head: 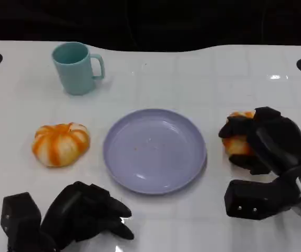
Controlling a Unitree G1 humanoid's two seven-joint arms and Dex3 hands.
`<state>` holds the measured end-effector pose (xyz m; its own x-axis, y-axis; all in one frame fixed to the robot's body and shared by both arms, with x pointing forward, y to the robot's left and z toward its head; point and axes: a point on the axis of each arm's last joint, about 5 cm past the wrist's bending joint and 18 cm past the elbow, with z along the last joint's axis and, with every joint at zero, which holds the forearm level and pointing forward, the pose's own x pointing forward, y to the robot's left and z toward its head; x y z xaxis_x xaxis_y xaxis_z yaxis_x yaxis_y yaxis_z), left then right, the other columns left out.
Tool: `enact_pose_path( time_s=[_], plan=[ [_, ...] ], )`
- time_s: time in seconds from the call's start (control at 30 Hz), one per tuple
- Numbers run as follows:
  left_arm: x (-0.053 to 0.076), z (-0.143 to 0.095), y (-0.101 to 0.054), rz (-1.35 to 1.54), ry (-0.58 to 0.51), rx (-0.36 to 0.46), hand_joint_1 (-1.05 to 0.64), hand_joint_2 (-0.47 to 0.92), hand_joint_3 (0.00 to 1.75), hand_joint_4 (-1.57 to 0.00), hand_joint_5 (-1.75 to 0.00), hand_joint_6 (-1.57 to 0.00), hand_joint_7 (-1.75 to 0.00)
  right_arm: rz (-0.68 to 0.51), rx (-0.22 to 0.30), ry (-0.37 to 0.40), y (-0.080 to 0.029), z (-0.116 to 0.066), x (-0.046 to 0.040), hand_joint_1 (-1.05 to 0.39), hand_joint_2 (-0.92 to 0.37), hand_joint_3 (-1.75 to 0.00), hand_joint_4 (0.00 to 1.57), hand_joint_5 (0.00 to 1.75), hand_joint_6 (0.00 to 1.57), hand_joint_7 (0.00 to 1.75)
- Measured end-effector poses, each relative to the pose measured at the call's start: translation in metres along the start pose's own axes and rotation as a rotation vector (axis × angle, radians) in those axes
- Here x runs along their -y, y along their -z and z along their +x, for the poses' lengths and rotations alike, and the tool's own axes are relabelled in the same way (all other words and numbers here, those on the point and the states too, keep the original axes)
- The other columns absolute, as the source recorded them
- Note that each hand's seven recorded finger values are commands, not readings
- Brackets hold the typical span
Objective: Grasp the bread from the table and place it into the plate.
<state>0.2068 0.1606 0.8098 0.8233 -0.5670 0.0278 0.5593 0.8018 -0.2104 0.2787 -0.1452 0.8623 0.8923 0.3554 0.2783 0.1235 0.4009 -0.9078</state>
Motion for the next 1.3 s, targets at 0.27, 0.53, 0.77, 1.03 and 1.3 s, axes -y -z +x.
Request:
enact_pose_path(
  time_s=[0.27, 0.53, 0.77, 1.03, 1.3],
  plan=[
    [0.000, 0.000, 0.000, 0.002, 0.003, -0.002, -1.05, 0.79, 0.00, -1.57, -0.20, -1.56, 0.00, 0.010, 0.024, 0.073, -0.001, 0.004, 0.0022, -0.14, -0.32, -1.21, 0.95, 1.75, 0.69, 1.75],
    [0.000, 0.001, -0.001, 0.006, 0.006, 0.001, -1.05, 0.78, 0.00, -1.57, -0.20, -1.56, 0.00, 0.088, 0.091, 0.151, -0.012, 0.014, 0.0116, -0.12, -0.31, -1.36, 0.99, 1.75, 0.73, 1.75],
    [0.000, 0.000, 0.000, 0.003, 0.004, 0.000, -1.05, 0.78, 0.00, -1.57, -0.19, -1.55, 0.00, 0.174, 0.167, 0.140, -0.029, 0.028, 0.0274, -0.15, -0.28, -1.46, 0.98, 1.75, 0.74, 1.72],
    [0.001, 0.001, 0.001, -0.003, 0.003, -0.001, -1.05, 0.78, 0.00, -1.57, -0.19, -1.55, 0.00, 0.303, 0.310, -0.009, -0.073, 0.042, 0.0237, -0.15, -0.23, -1.49, 0.99, 1.75, 0.76, 1.71],
    [0.001, 0.000, 0.001, -0.004, 0.002, -0.001, -1.05, 0.79, 0.00, -1.57, -0.18, -1.54, 0.00, 0.346, 0.341, -0.093, -0.084, 0.044, 0.0151, -0.16, -0.30, -1.45, 0.98, 1.75, 0.76, 1.71]
  ],
)
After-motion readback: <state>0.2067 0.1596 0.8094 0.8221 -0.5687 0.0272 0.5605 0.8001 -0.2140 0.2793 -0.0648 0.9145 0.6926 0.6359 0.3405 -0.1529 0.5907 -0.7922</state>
